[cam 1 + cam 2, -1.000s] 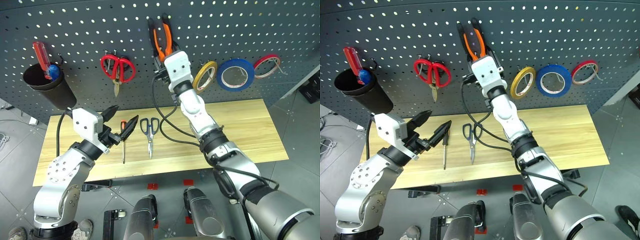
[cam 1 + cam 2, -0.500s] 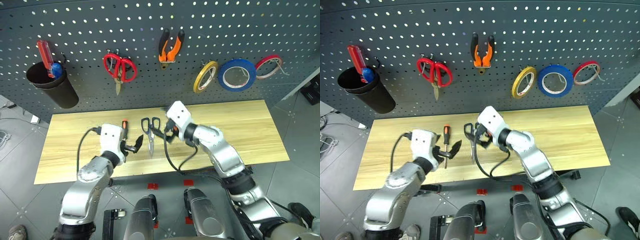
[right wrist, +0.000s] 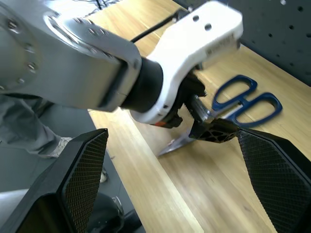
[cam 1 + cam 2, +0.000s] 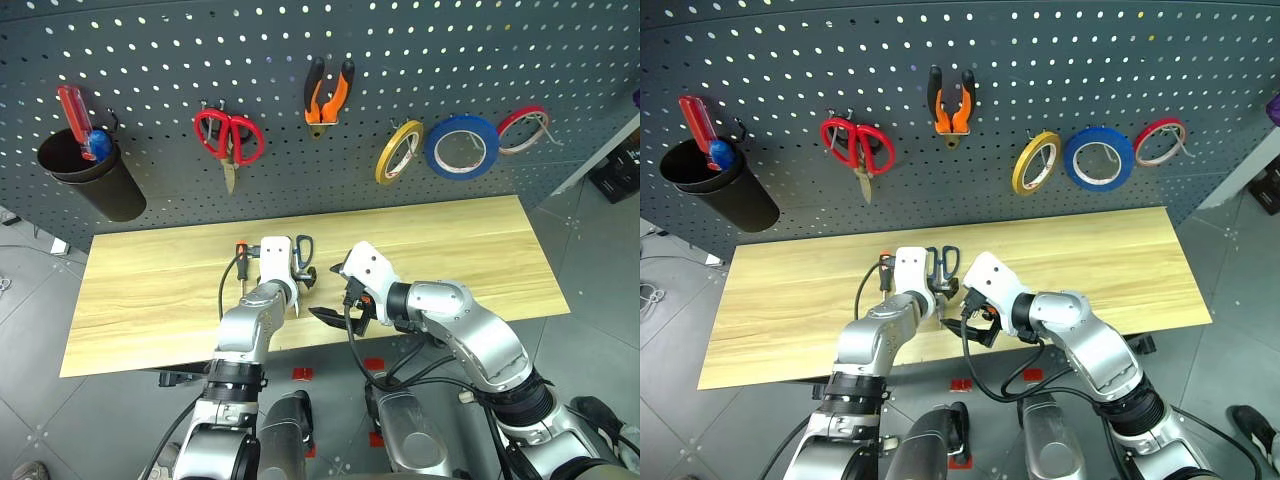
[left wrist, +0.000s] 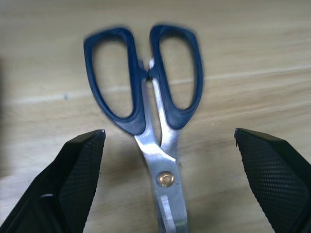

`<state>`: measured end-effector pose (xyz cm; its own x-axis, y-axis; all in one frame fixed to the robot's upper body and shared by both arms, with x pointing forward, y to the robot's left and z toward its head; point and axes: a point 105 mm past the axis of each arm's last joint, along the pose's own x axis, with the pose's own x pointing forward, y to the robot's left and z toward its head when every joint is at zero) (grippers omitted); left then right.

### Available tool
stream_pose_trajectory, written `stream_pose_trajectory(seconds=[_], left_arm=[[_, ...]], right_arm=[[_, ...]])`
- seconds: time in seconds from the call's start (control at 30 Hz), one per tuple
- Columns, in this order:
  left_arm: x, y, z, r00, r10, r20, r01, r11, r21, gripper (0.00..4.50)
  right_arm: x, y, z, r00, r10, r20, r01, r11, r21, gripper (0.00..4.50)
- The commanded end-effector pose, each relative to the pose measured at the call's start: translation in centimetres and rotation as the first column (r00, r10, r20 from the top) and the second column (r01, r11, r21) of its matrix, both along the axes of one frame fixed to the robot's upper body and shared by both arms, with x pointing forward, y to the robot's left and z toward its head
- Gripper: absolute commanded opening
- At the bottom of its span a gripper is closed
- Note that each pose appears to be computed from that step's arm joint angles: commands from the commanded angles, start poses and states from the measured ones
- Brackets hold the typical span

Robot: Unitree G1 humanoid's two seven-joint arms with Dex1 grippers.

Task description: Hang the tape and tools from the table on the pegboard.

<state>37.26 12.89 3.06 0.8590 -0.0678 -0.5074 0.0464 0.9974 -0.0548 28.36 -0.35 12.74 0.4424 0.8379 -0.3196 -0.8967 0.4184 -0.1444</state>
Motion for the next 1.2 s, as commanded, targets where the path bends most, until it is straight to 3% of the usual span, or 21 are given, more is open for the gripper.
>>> stream_pose_trajectory(seconds=[0.03,0.1,0.47,0.63,0.83,1.0,1.1,1.2], left_arm=[[0.3,-0.1,-0.5,1.000,0.023,-0.017,-0.022,1.000,0.021,4.31],[0.4,-0.4,-0.9,0.999,0.014,-0.029,-0.014,0.999,0.029,3.90],[0.4,-0.7,-1.0,1.000,-0.005,0.001,0.005,1.000,0.020,0.65],[0.2,-0.3,1.0,0.993,-0.029,0.112,0.024,0.998,0.050,0.58],[-3.0,-0.1,5.9,0.925,-0.123,0.359,0.079,0.988,0.136,0.58],[-7.2,2.2,10.2,0.814,-0.180,0.552,0.016,0.957,0.290,0.58],[-9.6,2.8,12.9,0.727,-0.224,0.649,-0.033,0.933,0.358,0.58],[-10.5,3.0,14.3,0.678,-0.250,0.692,-0.064,0.917,0.394,0.58]], right_arm=[[0.2,-0.1,1.5,1.000,-0.011,0.016,0.010,0.999,0.048,4.50],[0.4,-0.2,1.7,1.000,-0.023,0.000,0.023,0.998,0.059,4.50],[0.9,-0.9,2.0,0.998,-0.061,-0.034,0.063,0.995,0.077,4.50],[1.2,-1.3,2.6,0.997,-0.078,0.027,0.075,0.993,0.087,4.50],[-0.4,-1.8,4.4,0.979,-0.005,0.202,-0.019,0.993,0.116,4.50],[-2.9,-1.5,6.6,0.963,0.116,0.243,-0.167,0.965,0.201,4.50],[-2.7,-1.6,7.7,0.954,0.103,0.281,-0.172,0.958,0.231,4.50],[-2.1,-1.8,8.1,0.952,0.076,0.296,-0.154,0.957,0.247,4.50]])
